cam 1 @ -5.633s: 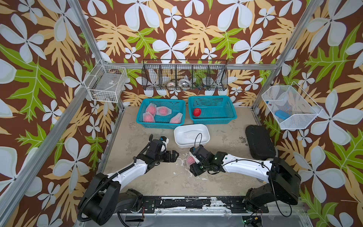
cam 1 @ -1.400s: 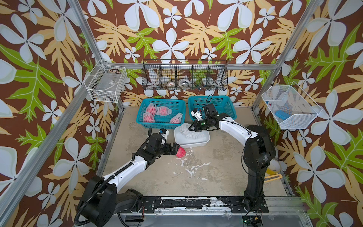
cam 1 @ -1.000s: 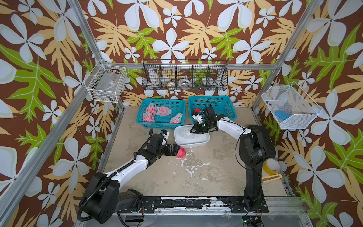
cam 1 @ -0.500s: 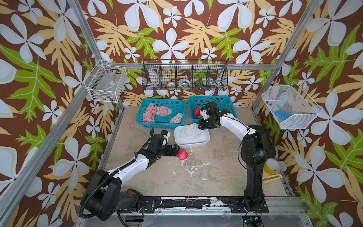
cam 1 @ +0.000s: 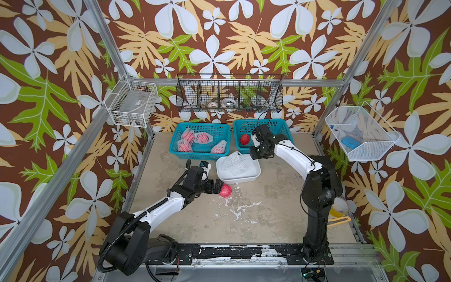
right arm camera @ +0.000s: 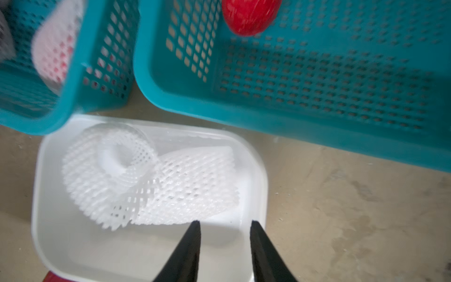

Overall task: Remove foam nets from apples
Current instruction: Place the foam net into the storage box, then pick up the apple from the center of the board.

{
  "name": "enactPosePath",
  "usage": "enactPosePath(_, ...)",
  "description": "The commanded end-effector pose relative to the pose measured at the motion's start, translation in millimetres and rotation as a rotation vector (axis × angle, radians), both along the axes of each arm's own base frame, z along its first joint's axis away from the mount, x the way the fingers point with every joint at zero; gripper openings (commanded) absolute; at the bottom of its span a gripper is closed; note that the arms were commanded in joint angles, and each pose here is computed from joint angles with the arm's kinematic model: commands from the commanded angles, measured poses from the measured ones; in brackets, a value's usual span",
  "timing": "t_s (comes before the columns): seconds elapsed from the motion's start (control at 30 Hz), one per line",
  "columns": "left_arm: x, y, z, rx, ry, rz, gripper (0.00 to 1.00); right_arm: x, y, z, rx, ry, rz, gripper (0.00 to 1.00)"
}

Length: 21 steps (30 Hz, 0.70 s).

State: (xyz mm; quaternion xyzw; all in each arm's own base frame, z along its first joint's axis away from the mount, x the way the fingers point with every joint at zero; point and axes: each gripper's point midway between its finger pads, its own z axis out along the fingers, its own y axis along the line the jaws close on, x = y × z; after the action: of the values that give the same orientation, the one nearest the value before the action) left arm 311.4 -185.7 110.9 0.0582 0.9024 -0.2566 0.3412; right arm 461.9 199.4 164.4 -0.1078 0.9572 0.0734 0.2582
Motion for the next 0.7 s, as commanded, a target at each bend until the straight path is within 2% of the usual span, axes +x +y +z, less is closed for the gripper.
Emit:
enactPosePath(0.0,3,2,9,-0.009,-0.017,0.022,1.0,-14,2,31,0.004,-0.059,0.025,0.4)
enactPosePath(0.07,4,8,16,-0.008,-0.012,0.044,1.0,-38,31,49,0.08,-0.117,0.131,0.46)
enactPosePath(0.17,5,15,27,-0.065,0.018,0.033,1.0,-102,90,53,0.197,-0.206,0.351,0.66)
enactPosePath(0.27,8,37,31,-0.09,0.042,0.087,1.0,-164,125,30,0.323,-0.148,0.464,0.7)
enactPosePath(0.37,7,45,26,-0.061,0.048,0.098,1.0,-201,136,-1,0.308,-0.063,0.49,0.72)
enactPosePath(0.5,4,39,19,-0.086,0.059,0.072,1.0,-213,135,-41,0.239,0.046,0.469,0.78)
enactPosePath(0.67,-1,37,11,-0.076,0.079,0.042,1.0,-202,142,-68,0.186,0.082,0.453,0.83)
